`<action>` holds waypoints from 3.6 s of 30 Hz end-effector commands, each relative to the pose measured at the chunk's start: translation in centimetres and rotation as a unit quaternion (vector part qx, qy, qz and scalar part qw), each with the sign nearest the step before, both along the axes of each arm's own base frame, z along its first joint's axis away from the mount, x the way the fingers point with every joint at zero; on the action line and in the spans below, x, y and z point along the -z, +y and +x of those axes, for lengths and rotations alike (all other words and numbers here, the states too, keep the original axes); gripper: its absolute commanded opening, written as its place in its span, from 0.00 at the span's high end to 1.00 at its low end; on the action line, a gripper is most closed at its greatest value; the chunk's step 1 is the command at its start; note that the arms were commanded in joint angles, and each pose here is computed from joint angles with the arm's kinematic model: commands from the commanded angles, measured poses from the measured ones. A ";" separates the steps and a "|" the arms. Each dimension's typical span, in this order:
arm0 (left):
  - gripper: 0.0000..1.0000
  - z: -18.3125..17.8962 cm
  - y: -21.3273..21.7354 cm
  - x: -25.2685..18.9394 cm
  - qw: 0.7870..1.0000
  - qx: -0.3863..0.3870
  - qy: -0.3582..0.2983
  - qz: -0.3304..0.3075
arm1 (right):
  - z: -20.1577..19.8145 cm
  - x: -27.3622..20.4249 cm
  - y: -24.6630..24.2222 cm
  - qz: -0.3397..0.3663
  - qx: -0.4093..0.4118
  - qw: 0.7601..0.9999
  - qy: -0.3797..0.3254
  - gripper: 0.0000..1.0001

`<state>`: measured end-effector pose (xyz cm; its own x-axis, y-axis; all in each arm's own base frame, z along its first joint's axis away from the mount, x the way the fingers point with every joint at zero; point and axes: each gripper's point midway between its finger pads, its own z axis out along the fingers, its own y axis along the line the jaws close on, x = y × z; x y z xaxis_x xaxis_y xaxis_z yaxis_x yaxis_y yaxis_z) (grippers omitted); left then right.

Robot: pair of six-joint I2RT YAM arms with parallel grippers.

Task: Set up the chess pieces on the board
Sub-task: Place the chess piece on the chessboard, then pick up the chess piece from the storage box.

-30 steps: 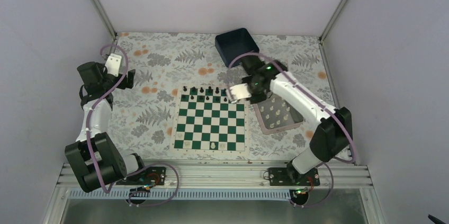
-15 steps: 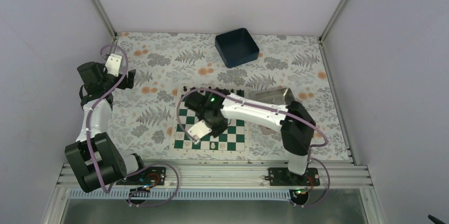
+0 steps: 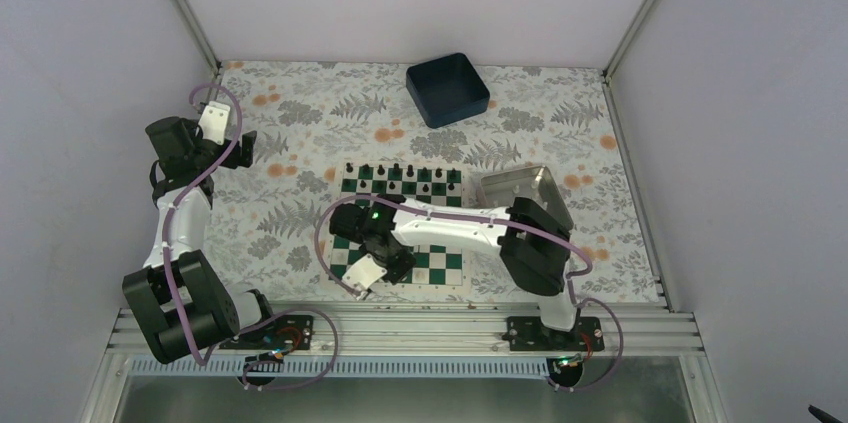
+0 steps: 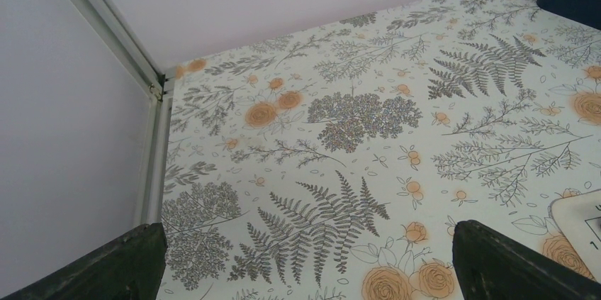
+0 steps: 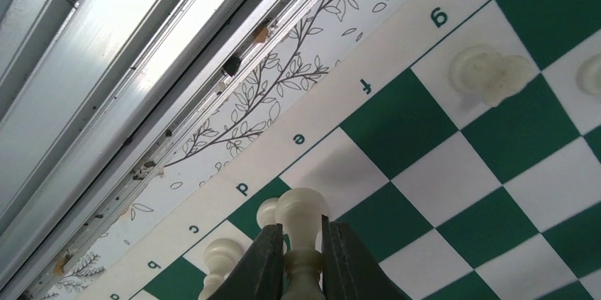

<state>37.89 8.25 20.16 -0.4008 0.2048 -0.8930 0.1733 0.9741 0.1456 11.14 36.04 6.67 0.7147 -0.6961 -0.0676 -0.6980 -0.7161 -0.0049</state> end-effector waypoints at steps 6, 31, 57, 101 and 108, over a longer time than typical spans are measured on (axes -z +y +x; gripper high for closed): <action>0.00 -0.3 -0.4 -0.9 1.000 0.007 -0.013 -0.003 | -0.2 1.1 1.6 0.006 -0.001 1.000 0.005 0.87; 0.00 -0.2 -0.5 -0.5 1.000 0.010 -0.010 -0.005 | 1.3 3.1 1.0 -0.003 0.020 1.000 0.005 0.87; 0.00 -0.1 -0.6 -0.2 1.000 0.014 -0.006 -0.007 | 1.3 3.7 0.7 -0.005 0.031 0.999 0.007 0.80; 0.00 -0.3 -0.4 -0.8 1.000 0.005 -0.013 -0.004 | 25.4 -1.2 -34.8 0.083 0.565 0.819 -0.061 0.66; 0.00 -0.4 -0.3 -0.7 1.000 0.004 -0.012 -0.003 | 25.8 0.6 -34.9 0.071 0.574 0.814 -0.044 0.67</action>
<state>37.71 8.08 20.32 -0.3941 0.2061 -0.8957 0.1770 0.9733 0.1461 35.99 0.94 6.43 -0.3861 -0.9076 -0.1649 -0.9076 0.4058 -0.1081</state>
